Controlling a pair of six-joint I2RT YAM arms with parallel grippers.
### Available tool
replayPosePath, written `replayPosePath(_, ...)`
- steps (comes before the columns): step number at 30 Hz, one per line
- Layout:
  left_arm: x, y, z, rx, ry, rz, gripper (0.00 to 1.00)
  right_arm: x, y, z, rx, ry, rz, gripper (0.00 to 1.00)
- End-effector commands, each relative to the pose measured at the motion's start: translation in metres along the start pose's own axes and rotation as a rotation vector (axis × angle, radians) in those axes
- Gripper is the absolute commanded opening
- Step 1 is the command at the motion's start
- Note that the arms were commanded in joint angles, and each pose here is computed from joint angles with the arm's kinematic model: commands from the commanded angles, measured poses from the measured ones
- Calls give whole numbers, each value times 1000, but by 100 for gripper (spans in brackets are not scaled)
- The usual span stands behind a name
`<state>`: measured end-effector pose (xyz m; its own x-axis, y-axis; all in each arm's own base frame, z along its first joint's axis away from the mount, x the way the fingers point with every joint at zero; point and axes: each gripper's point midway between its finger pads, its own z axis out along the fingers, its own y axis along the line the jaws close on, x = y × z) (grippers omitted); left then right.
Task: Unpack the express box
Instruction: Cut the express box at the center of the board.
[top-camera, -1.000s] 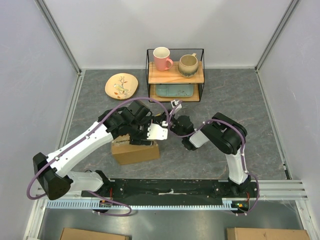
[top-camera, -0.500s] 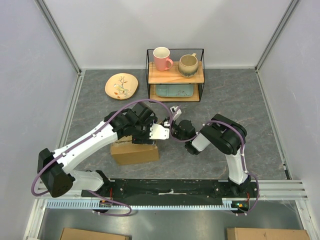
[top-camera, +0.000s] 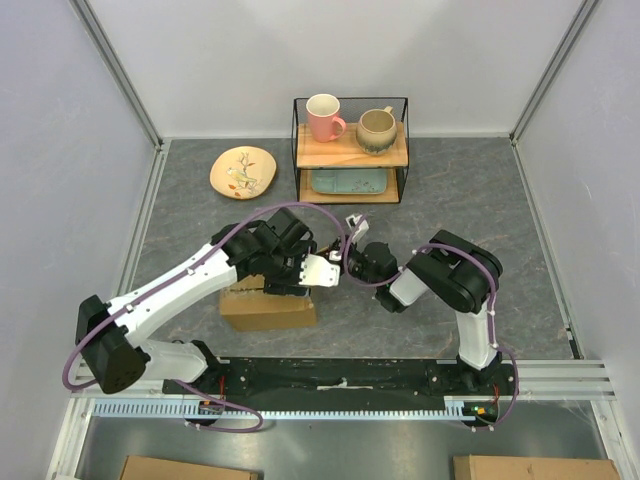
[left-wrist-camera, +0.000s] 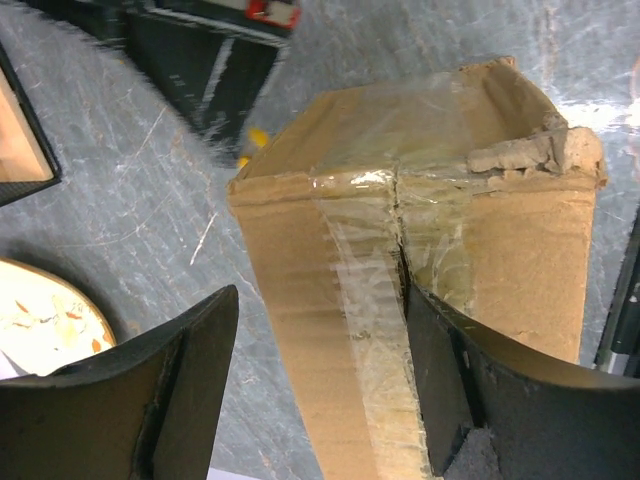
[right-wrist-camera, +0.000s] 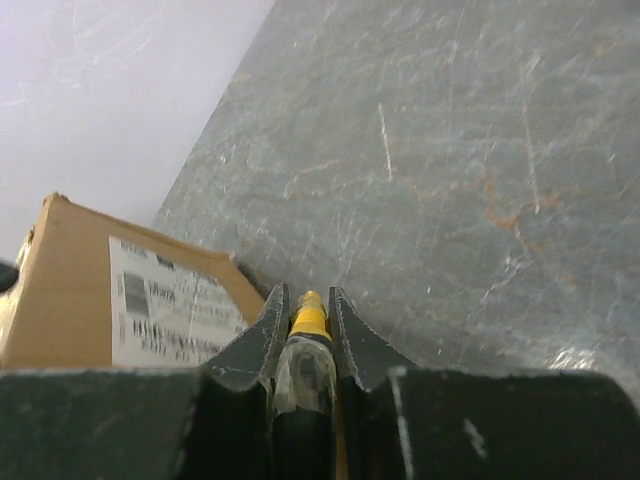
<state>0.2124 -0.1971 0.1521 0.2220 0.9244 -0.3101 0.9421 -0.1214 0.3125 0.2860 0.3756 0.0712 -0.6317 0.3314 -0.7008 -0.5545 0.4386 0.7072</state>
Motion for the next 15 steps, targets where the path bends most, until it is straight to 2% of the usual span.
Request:
replayPosePath(1, 1, -28, -5, 87, -23, 0, 75, -110, 90, -3, -338, -393, -152, 0)
replayPosePath(10, 7, -15, 8, 9, 15, 22, 74, -96, 113, 2, -393, -361, -148, 0)
replayPosePath(15, 11, 10, 2, -134, 40, 24, 72, -67, 113, -13, -373, -307, -132, 0)
